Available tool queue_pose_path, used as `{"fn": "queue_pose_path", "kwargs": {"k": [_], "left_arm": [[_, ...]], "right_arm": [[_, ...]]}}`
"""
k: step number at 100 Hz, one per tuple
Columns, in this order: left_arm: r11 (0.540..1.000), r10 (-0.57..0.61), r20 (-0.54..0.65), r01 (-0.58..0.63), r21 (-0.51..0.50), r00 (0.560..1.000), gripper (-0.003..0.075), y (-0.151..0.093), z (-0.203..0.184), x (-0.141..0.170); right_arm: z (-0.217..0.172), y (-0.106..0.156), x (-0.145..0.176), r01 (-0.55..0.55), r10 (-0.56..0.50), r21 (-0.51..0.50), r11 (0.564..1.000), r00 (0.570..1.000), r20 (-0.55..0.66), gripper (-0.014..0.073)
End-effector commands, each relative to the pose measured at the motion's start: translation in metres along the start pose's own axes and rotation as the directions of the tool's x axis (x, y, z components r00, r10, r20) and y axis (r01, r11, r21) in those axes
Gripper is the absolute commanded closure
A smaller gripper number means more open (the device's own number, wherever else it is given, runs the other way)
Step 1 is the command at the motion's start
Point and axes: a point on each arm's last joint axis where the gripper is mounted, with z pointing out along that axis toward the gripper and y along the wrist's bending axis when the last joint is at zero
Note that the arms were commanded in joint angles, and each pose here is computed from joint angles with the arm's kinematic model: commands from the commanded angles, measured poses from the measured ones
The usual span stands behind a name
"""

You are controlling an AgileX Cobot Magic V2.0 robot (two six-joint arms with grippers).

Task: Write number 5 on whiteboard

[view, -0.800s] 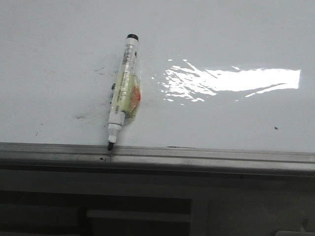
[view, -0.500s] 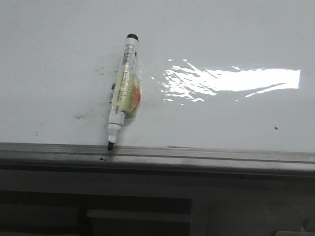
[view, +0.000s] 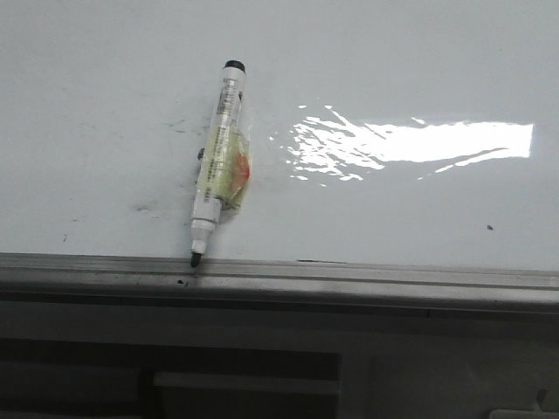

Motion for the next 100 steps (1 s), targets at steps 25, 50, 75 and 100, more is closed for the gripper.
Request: {"fn": "queue_pose_path", "kwargs": {"k": [25,50,75,100], "left_arm": [[0.894,-0.445,0.132,0.430,0.129,0.886,0.0741,-0.005,-0.001,-0.009],[0.727,-0.686,0.168,0.655,0.205,0.708,0.0741,-0.003,-0.003,-0.017],[0.799,-0.599,0.218,0.557,0.228,0.770,0.0741,-0.006,-0.012,-0.039],[0.980,-0.184,0.207,0.163,0.116,0.961,0.0739,-0.013,-0.021,-0.102]], "right_arm": [[-0.003,0.005,-0.019,0.051,-0.039,-0.038,0.998,0.961,0.273,0.0658],[-0.013,0.006,-0.043,-0.194,0.260,-0.182,0.964,0.828,0.496,0.0658],[-0.024,0.000,-0.065,-0.413,0.493,-0.270,0.870,0.751,0.440,0.0658],[-0.043,-0.004,-0.110,-0.178,0.205,-0.126,0.976,0.944,0.258,0.0657]]}}
